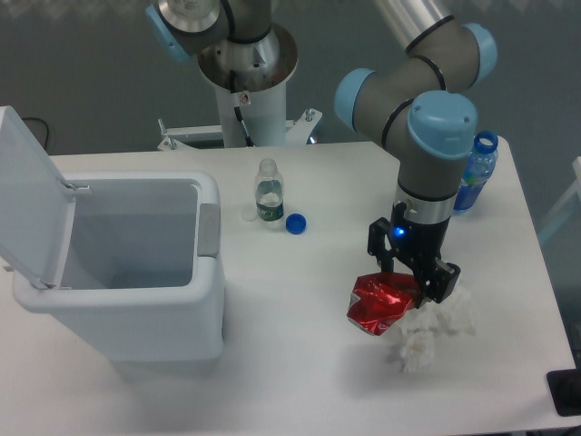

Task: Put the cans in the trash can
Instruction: 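Grip the crushed red can and lift it off the tissue, then carry the held red can across the table over the white bin, then lower the red can into the bin opening, then open the gripper to drop the can and raise away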

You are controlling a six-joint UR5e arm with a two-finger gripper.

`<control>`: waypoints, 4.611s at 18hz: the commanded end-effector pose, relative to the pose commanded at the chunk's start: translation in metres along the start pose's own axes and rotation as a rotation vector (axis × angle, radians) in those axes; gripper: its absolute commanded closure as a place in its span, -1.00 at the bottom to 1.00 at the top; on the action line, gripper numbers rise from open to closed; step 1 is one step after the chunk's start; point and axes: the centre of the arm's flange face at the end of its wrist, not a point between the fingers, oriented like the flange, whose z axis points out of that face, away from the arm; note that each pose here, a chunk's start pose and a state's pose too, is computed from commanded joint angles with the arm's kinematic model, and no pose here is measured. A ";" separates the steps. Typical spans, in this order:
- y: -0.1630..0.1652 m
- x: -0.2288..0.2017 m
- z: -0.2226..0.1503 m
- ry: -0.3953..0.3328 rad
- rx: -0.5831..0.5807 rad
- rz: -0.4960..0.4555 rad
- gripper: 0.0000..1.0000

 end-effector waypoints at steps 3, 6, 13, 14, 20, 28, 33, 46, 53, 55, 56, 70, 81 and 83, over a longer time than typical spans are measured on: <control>0.001 0.002 0.001 0.003 0.002 -0.002 -0.31; 0.001 -0.002 -0.003 -0.007 0.006 -0.024 -0.31; -0.011 -0.019 -0.043 -0.076 0.061 -0.157 -0.31; -0.012 -0.019 -0.047 -0.081 0.063 -0.168 -0.31; -0.035 -0.032 -0.081 -0.106 0.201 -0.322 -0.31; -0.060 0.002 -0.115 -0.101 0.247 -0.355 -0.32; -0.100 0.032 -0.140 -0.076 0.267 -0.366 -0.32; -0.162 0.096 -0.191 -0.048 0.323 -0.298 -0.32; -0.183 0.141 -0.205 -0.007 0.327 -0.258 -0.32; -0.189 0.153 -0.202 0.017 0.319 -0.248 -0.32; -0.191 0.156 -0.202 0.023 0.318 -0.243 -0.32; -0.209 0.184 -0.182 0.089 0.301 -0.204 -0.44; -0.217 0.192 -0.179 0.101 0.302 -0.184 -0.99; -0.216 0.191 -0.178 0.100 0.301 -0.186 -0.99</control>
